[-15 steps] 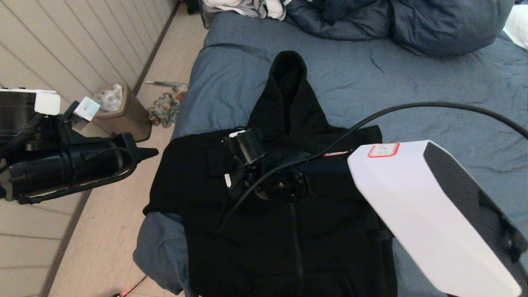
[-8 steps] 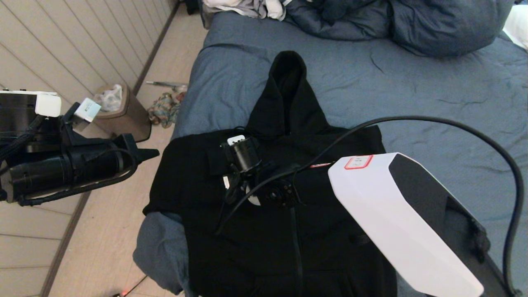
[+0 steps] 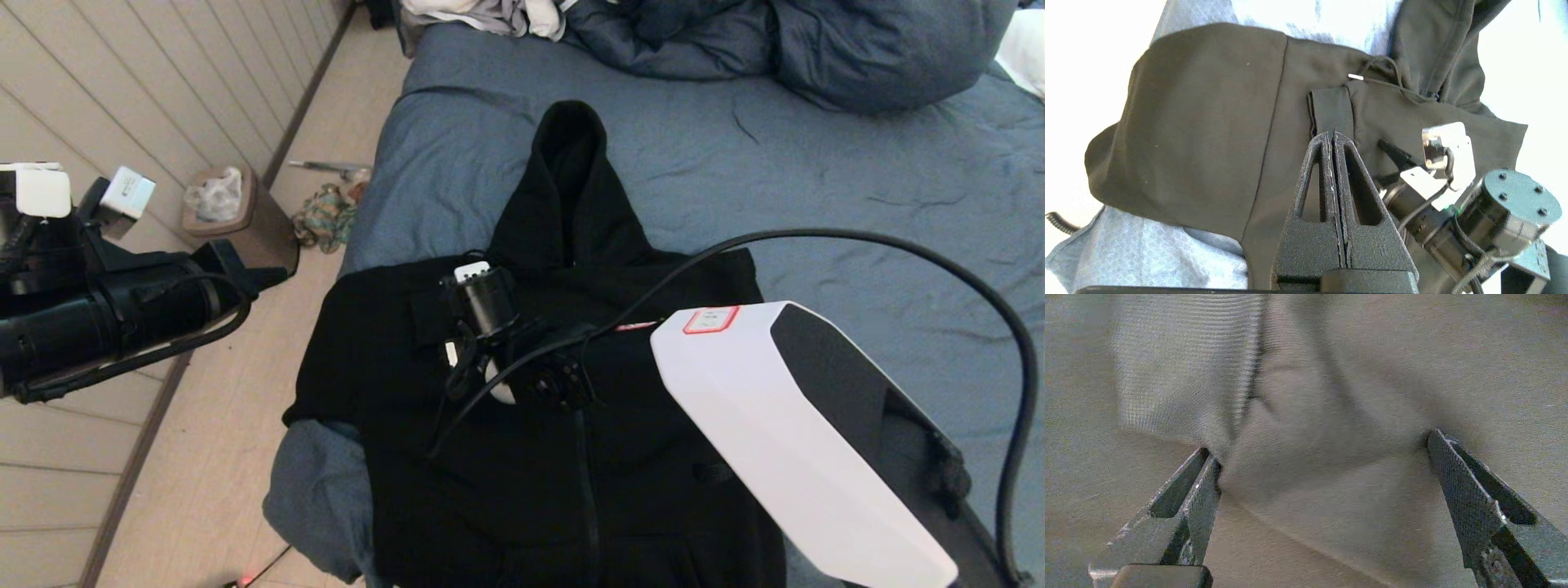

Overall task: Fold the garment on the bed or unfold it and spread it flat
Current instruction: Unfold the black sweatshirt

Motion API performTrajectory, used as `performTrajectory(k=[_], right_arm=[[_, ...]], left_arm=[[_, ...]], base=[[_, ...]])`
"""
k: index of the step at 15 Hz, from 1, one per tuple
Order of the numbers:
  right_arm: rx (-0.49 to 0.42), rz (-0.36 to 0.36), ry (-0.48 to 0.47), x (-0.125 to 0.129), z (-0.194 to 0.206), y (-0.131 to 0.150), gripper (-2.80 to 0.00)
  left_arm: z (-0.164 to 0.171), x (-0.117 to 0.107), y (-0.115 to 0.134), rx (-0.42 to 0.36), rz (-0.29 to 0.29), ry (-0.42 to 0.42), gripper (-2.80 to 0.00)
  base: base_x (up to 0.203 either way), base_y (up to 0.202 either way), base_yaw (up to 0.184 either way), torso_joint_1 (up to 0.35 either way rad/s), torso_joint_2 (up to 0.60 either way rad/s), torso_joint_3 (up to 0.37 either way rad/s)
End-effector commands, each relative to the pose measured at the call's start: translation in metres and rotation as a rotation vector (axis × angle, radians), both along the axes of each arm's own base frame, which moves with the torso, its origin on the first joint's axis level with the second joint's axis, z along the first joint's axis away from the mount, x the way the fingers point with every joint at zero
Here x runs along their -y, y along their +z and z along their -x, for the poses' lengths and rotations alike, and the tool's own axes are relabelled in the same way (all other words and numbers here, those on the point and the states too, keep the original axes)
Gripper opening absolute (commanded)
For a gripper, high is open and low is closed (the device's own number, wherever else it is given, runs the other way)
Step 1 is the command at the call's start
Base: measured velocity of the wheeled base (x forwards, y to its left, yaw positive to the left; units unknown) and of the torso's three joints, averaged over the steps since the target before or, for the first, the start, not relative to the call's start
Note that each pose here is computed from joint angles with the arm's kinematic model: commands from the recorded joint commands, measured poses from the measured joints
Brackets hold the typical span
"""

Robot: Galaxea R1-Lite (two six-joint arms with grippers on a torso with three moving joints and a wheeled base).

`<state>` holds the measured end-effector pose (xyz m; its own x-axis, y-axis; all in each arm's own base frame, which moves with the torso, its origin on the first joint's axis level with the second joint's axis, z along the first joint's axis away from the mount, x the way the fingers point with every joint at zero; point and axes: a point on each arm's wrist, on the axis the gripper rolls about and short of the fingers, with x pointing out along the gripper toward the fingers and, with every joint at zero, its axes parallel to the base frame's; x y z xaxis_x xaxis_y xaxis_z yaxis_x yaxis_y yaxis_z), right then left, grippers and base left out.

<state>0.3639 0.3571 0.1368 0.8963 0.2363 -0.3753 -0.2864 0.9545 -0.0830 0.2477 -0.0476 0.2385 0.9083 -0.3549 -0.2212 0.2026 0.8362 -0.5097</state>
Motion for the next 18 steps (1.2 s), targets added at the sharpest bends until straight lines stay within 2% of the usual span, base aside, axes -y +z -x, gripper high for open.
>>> performTrajectory(k=[1, 5, 10, 12, 15, 18], right_arm=[[-0.003, 0.016, -0.005, -0.001, 0.0, -0.004, -2.8], [0.022, 0.008, -0.03, 0.005, -0.002, 0.007, -2.8], [0.066, -0.03, -0.062, 0.018, -0.001, 0.036, -2.8], [0.095, -0.058, -0.081, 0.03, -0.001, 0.057, -2.8], [0.15, -0.1, -0.165, 0.074, -0.012, 0.097, -2.8], [0.254, -0.135, -0.337, 0.161, -0.029, 0.151, -2.8]], left_arm=[[-0.002, 0.0, -0.003, -0.01, 0.0, 0.0, -2.8], [0.001, 0.005, -0.011, -0.039, 0.0, -0.03, -2.8], [0.0, 0.005, -0.013, -0.048, -0.001, -0.031, -2.8], [-0.001, 0.005, -0.015, -0.052, -0.004, -0.032, -2.8], [-0.001, 0.005, -0.014, -0.047, -0.003, -0.03, -2.8], [0.0, 0.005, -0.013, -0.036, -0.001, -0.03, -2.8]], base=[[0.0, 0.0, 0.0, 0.0, 0.0, 0.0], [0.0, 0.0, 0.0, 0.0, 0.0, 0.0], [0.0, 0.0, 0.0, 0.0, 0.0, 0.0], [0.0, 0.0, 0.0, 0.0, 0.0, 0.0], [0.0, 0.0, 0.0, 0.0, 0.0, 0.0], [0.0, 0.0, 0.0, 0.0, 0.0, 0.0]])
